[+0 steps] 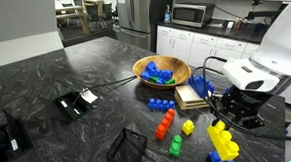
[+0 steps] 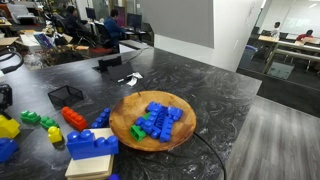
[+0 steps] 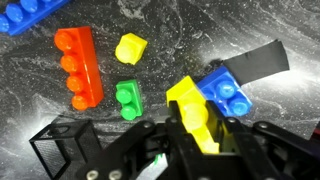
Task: Unstick the yellow Lego from the blue one and put it on the table
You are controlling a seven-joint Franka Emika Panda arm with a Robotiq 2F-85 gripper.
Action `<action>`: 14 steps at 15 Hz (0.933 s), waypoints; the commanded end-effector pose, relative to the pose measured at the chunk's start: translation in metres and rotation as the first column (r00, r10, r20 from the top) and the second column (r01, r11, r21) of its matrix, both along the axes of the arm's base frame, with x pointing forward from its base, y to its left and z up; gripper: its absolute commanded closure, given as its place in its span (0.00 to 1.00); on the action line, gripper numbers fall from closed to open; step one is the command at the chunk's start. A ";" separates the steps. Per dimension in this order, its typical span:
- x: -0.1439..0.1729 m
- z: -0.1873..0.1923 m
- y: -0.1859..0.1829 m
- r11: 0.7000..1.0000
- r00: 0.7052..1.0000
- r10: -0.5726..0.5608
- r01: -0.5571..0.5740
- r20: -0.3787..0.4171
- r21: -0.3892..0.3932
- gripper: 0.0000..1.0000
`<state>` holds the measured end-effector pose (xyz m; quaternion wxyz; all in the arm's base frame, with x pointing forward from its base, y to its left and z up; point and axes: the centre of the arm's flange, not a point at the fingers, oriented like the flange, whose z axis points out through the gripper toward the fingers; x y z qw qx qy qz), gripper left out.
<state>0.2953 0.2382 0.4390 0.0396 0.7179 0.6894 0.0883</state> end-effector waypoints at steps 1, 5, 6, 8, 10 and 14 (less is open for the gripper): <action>0.005 0.005 -0.006 1.000 1.000 -0.002 0.002 0.029 0.013 0.93; 0.009 -0.009 -0.037 0.976 0.973 -0.217 0.218 -0.073 0.003 0.93; 0.008 -0.014 -0.048 0.963 0.958 -0.271 0.271 -0.096 -0.010 0.93; 0.003 -0.021 -0.068 0.922 0.914 -0.387 0.383 -0.123 -0.049 0.93; -0.007 -0.026 -0.085 0.869 0.855 -0.495 0.490 -0.154 -0.071 0.93; -0.027 -0.044 -0.103 0.730 0.705 -0.682 0.669 -0.195 -0.138 0.93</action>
